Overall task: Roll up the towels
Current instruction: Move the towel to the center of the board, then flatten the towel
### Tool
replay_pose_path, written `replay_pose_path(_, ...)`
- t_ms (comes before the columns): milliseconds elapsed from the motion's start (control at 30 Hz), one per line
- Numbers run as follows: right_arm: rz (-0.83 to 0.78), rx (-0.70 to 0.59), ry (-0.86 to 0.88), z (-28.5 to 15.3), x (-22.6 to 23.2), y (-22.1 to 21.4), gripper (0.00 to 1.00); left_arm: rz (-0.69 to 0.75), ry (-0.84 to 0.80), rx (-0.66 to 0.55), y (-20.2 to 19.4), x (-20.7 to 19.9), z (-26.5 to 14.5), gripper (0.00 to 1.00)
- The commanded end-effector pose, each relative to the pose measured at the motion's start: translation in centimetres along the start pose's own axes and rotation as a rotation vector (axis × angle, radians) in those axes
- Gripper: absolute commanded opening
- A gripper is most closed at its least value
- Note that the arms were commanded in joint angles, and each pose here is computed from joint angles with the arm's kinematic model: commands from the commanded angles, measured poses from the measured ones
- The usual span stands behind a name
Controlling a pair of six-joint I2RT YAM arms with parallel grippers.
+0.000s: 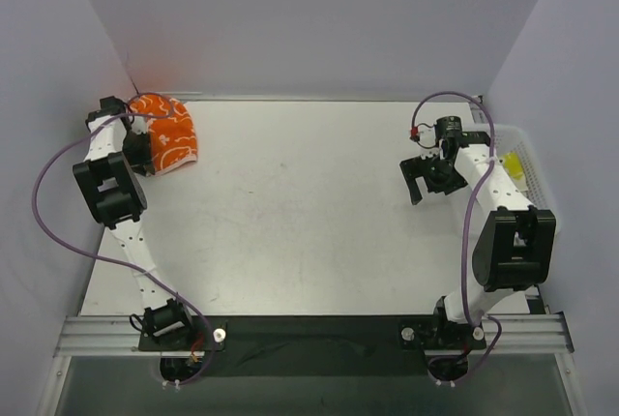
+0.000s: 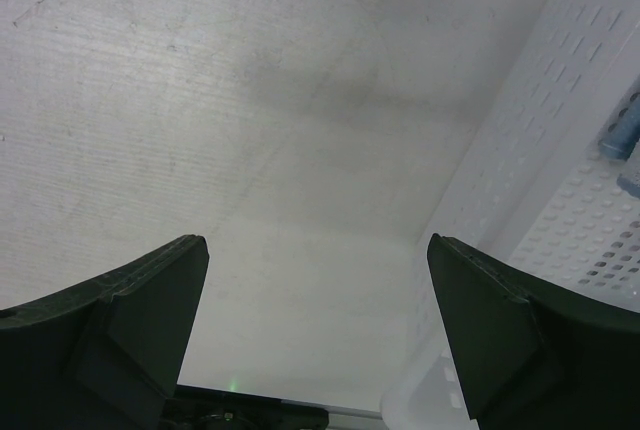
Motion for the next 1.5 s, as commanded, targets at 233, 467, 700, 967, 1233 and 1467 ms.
replay_pose_path(233, 0.034, -0.025, 0.049, -1.5, 0.1, 0.1, 0.95, 0.190, -0.170, -0.196, 1.5, -4.7, -7.6, 0.00)
replay_pose_path(467, 0.127, -0.086, 0.128, -2.5, -0.7, 0.8, 0.93, 0.598, -0.257, -0.324, -1.9, -14.3, -15.9, 0.00)
replay_pose_path(700, 0.215, -0.123, 0.258, -3.3, -1.9, 1.2, 0.91, 0.986, -0.515, -0.194, -13.2, -27.0, -18.1, 0.00)
replay_pose_path(967, 0.218, -0.100, 0.349, -3.2, -1.8, 0.5, 0.87, 1.119, -0.718, -0.149, -17.7, -33.1, -21.1, 0.82)
replay_pose_path(1233, 0.095, -0.051, 0.399, -1.4, 1.3, 2.1, 0.63, 0.768, -0.611, -0.200, -7.3, -26.1, -17.6, 0.74)
replay_pose_path(1467, -0.027, 0.070, 0.399, 2.5, 4.7, 4.6, 0.53, 0.641, -0.476, -0.215, -1.4, -23.1, -12.4, 0.73)
Point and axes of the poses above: each gripper's point midway between its finger pads, its own z axis out along the fingers, its own x axis along the line the jaws close on, y = z × x, the point moved 9 cm from there along -z, back along the fingers, and after that the axes turned 8 degrees about -z, right-handed, at the moved point
